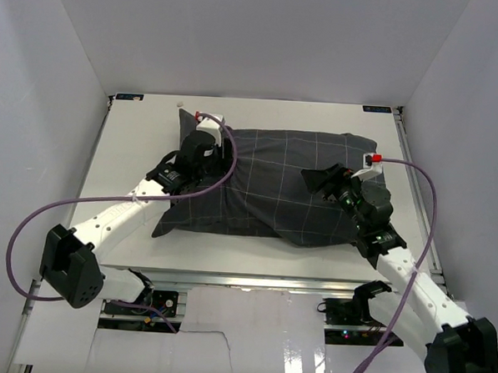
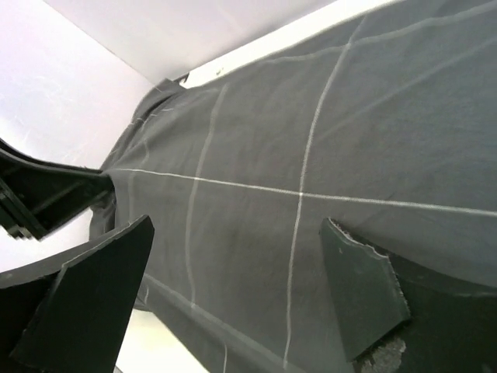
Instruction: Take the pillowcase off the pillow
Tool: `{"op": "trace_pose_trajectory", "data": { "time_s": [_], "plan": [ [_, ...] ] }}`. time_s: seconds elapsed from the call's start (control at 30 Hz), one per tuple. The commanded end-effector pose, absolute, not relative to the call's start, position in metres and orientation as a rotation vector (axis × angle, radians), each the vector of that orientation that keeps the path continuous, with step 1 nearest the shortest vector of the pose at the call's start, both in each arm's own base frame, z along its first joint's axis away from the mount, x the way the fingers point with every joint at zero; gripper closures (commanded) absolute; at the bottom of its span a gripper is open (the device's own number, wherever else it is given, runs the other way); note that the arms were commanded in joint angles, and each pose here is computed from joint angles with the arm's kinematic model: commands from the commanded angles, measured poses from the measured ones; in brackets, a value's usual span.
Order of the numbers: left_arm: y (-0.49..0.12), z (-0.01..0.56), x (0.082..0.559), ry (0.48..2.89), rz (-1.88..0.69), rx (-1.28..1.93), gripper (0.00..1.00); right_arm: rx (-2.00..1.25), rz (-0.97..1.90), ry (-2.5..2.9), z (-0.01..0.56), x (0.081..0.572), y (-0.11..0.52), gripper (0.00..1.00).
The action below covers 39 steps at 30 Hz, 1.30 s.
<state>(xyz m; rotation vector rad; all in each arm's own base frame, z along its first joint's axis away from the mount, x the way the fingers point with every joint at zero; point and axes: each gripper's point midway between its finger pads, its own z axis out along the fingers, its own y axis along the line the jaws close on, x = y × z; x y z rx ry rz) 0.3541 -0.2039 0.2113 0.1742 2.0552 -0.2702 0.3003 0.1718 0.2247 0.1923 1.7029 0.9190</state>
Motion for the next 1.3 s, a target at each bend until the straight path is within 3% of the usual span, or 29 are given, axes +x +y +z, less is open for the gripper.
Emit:
{"op": "trace_pose_trajectory", "data": {
  "time_s": [0.0,0.1,0.27,0.67,0.77,0.8,0.97,1.27],
  "plan": [
    [-0.218,0.293,0.345,1.899,-0.483,0.119,0.20,0.135,0.816,1.689,0.252,0.286,0.155,0.06],
    [-0.246,0.333,0.324,1.851,-0.720,0.175,0.06,0.164,0.725,1.636,0.275,0.273,0.132,0.02],
    [-0.294,0.344,0.299,1.898,-0.839,0.279,0.02,0.143,0.713,1.591,0.282,0.242,0.117,0.02],
    [-0.388,0.217,0.315,2.181,-0.578,0.348,0.05,0.049,0.742,1.562,0.263,0.214,0.117,0.03],
    [-0.363,0.175,0.333,2.246,-0.347,0.287,0.20,0.030,0.729,1.556,0.264,0.213,0.117,0.03],
    [-0.354,0.168,0.338,2.254,-0.291,0.270,0.44,0.026,0.724,1.557,0.264,0.213,0.117,0.03],
    [-0.300,0.161,0.341,2.287,-0.208,0.200,1.00,-0.023,0.758,1.589,0.259,0.216,0.128,0.03],
    [-0.213,0.209,0.358,2.194,-0.282,0.066,1.00,0.016,0.801,1.613,0.244,0.227,0.136,0.03]
  ]
}}
